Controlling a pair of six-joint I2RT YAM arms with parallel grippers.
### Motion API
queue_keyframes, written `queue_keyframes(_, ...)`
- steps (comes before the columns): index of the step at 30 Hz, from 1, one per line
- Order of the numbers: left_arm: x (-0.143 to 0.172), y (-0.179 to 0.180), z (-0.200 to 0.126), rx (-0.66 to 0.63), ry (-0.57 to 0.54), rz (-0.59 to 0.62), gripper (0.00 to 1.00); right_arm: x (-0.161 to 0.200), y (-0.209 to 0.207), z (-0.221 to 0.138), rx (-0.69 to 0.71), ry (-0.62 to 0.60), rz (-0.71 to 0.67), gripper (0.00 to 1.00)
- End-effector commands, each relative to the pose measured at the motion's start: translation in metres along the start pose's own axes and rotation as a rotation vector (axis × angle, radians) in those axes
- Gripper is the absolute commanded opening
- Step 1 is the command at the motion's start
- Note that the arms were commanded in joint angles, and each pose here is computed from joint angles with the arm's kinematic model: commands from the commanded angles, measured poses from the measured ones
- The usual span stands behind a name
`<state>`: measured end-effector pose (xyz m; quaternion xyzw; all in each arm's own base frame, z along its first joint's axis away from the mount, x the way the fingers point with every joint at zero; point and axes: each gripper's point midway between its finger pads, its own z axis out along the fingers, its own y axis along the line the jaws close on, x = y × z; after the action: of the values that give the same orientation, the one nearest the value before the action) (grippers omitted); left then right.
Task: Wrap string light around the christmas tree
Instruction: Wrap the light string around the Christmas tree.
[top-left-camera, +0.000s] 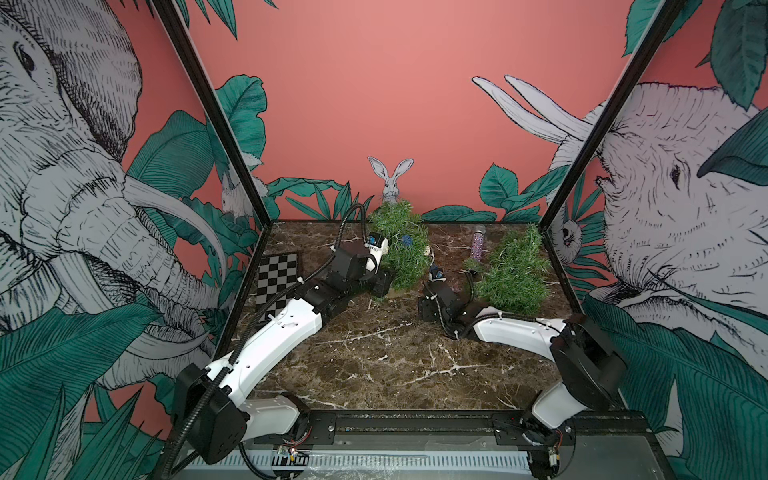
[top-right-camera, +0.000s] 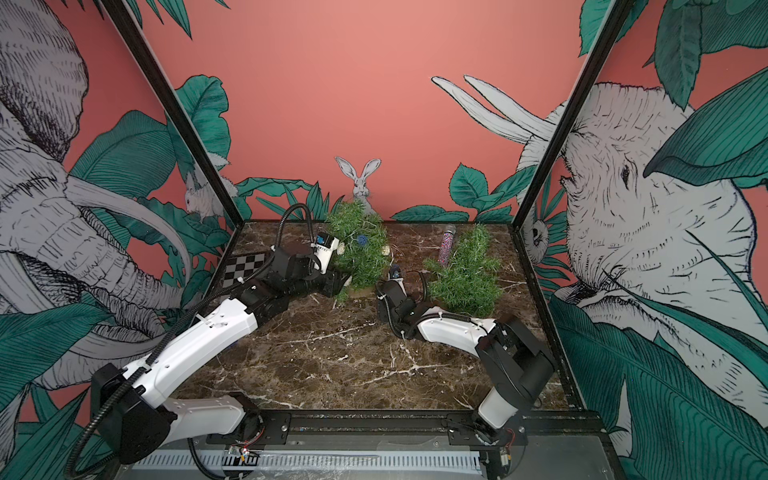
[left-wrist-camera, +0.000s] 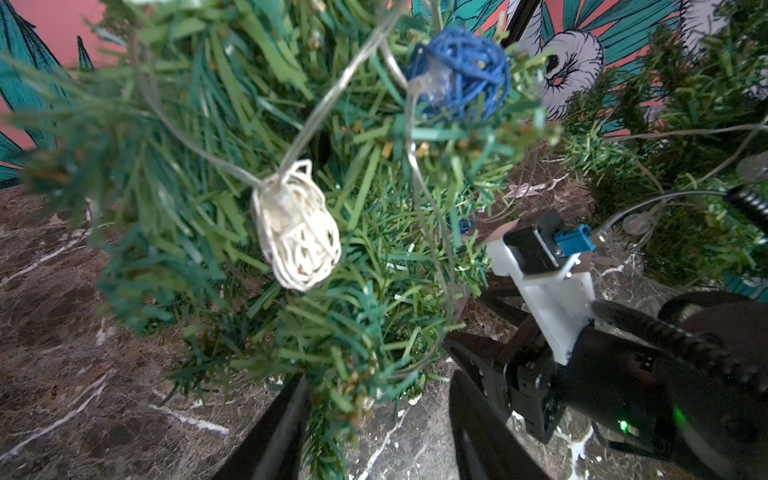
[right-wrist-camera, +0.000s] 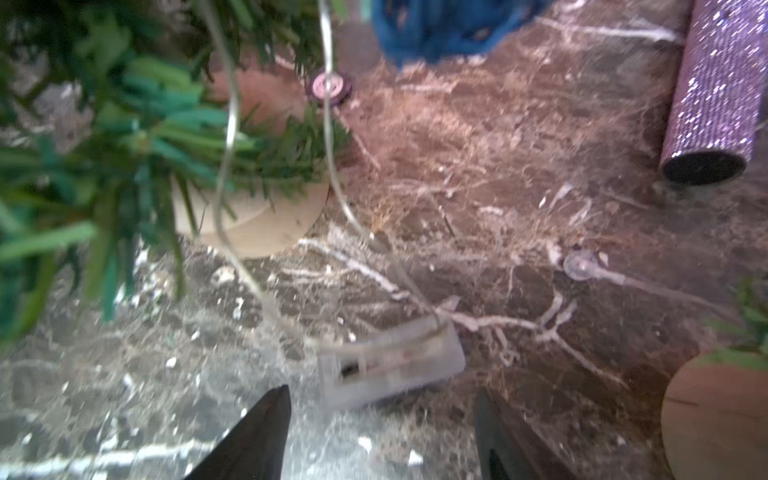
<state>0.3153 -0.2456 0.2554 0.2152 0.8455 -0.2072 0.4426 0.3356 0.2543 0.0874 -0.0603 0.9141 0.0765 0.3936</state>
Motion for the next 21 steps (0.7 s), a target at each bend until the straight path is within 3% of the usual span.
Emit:
queue_keyframes(1, -0.002, 0.003, -0.005, -0.016, -0.021, -0.015, 0.56, -0.018, 0.003, 0.01, 0.041, -0.077, 0.038, 0.72)
queue_keyframes(5, 0.003, 0.008, -0.007, -0.039, -0.015, -0.01, 0.56, -0.015, 0.002, 0.022, 0.063, -0.091, 0.035, 0.7)
queue_keyframes(11, 0.005, 0.013, -0.013, -0.069, -0.004, -0.005, 0.56, -0.013, 0.012, 0.024, 0.005, -0.094, 0.049, 0.57)
queue_keyframes(17, 0.004, 0.018, -0.018, -0.097, -0.02, -0.023, 0.56, -0.009, 0.019, 0.022, -0.052, -0.09, 0.1, 0.38)
queue_keyframes(21, 0.005, 0.021, -0.032, -0.116, -0.045, -0.024, 0.56, -0.006, 0.031, 0.022, -0.105, -0.051, 0.097, 0.19)
